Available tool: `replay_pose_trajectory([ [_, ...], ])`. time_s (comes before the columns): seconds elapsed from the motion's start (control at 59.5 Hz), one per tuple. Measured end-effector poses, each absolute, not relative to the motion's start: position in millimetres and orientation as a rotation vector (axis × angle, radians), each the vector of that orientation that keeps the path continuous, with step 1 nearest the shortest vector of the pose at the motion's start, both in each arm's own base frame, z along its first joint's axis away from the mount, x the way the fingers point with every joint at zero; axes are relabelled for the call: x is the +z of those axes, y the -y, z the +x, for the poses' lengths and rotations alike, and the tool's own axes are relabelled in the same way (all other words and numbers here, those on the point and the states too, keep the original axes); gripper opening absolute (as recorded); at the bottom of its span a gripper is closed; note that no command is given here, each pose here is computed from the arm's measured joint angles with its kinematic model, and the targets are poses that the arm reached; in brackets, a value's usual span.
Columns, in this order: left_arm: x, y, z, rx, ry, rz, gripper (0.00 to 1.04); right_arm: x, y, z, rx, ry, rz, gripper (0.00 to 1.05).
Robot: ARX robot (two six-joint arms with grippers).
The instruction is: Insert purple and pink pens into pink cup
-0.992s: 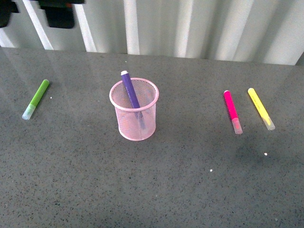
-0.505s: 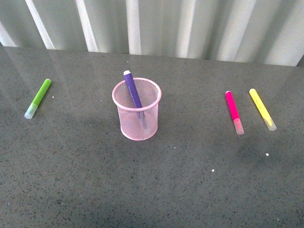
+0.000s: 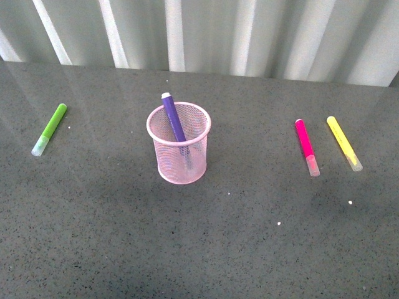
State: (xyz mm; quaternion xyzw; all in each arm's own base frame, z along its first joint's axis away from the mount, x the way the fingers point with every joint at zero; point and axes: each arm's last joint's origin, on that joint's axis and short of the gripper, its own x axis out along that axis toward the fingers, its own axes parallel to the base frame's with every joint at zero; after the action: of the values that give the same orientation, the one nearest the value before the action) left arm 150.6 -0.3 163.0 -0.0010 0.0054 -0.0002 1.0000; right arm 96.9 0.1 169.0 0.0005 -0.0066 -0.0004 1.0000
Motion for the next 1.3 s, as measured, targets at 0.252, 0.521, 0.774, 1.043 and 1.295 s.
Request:
replay_pose_trajectory([
  [0.252,169,0,138,-0.002,0.009,-0.002,0.04,169,0,97,0.000,0.013,0.001,0.98],
  [0.521,173,0,126,-0.002,0.021,-0.002,0.04,169,0,97,0.000,0.013,0.001,0.98],
  [0.774,174,0,116,-0.002,0.025,-0.002,0.04,169,0,97,0.000,0.013,0.001,0.98],
  [1.043,174,0,110,-0.002,0.025,-0.002,0.04,169,0,97,0.000,0.013,0.001,0.98],
  [1.295,169,0,99,-0.002,-0.006,-0.002,0.04,169,0,97,-0.001,0.013,0.001,0.98],
])
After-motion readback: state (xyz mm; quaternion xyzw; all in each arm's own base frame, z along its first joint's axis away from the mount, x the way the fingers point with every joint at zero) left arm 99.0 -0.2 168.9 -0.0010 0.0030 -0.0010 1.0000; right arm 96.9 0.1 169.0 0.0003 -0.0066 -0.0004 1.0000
